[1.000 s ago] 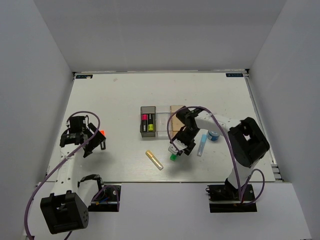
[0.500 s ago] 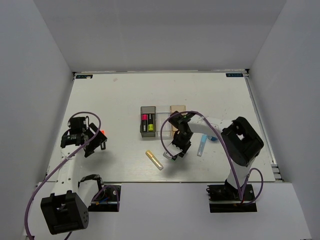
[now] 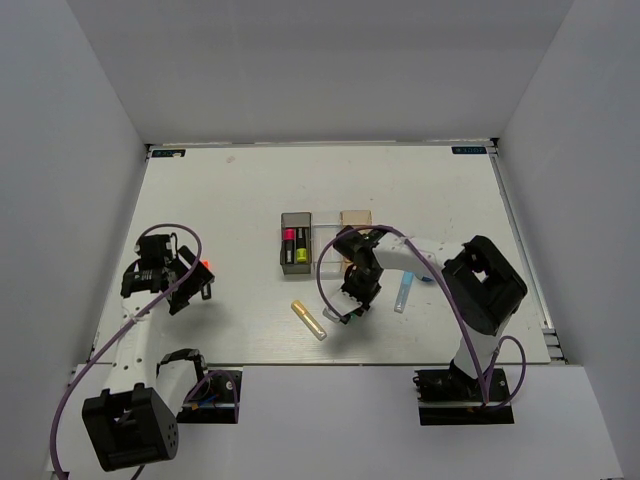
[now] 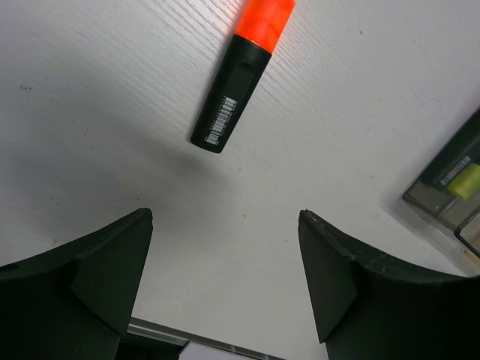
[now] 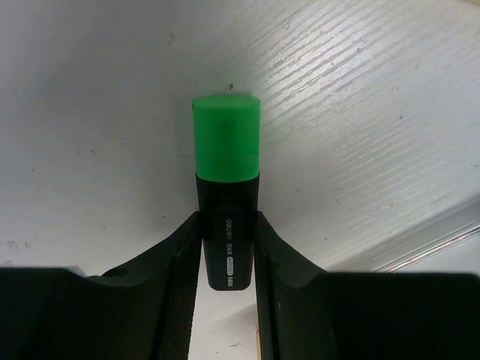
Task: Sort the stationery into containers
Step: Pick up the pen from the center of the board.
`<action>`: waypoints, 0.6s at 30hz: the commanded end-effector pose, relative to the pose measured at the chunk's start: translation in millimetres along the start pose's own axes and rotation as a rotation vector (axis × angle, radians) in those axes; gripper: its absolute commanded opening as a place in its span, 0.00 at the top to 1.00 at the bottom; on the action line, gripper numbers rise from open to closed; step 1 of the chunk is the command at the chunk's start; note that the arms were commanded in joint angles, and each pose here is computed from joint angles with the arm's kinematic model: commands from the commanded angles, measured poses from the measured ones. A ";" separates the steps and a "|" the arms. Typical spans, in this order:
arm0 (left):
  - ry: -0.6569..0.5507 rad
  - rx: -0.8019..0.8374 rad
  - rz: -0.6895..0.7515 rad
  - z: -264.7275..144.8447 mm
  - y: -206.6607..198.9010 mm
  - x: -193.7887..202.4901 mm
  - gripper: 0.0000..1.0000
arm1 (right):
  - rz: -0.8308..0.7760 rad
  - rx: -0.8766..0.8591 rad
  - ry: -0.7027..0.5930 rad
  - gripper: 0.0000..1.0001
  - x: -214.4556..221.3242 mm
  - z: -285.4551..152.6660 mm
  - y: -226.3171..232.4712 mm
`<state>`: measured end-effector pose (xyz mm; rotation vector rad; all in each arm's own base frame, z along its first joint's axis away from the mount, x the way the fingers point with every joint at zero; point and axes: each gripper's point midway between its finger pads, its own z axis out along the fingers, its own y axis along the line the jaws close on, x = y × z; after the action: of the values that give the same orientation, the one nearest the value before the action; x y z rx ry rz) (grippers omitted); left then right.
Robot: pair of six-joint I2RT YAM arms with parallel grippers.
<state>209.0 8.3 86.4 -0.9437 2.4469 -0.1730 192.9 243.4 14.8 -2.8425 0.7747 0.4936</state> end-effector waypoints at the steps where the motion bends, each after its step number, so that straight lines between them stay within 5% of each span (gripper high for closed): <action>1: -0.024 0.029 0.003 -1.6 -3.3 -3.3 0.11 | 0.137 -0.142 -0.040 1.00 -10.2 20.6 42.1; 14: -0.014 0.065 0.009 -0.7 -9.3 -1.8 0.11 | 0.550 0.184 -0.314 1.00 -90.3 -77.5 -14.6; 18: -0.007 0.072 0.011 0.9 -10.3 -0.9 0.11 | 0.797 0.328 -0.375 1.00 -99.9 -114.4 -54.9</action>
<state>214.1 2.9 88.2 -0.9198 2.4341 -0.2245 163.2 281.5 120.9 -2.2487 1.4992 0.7793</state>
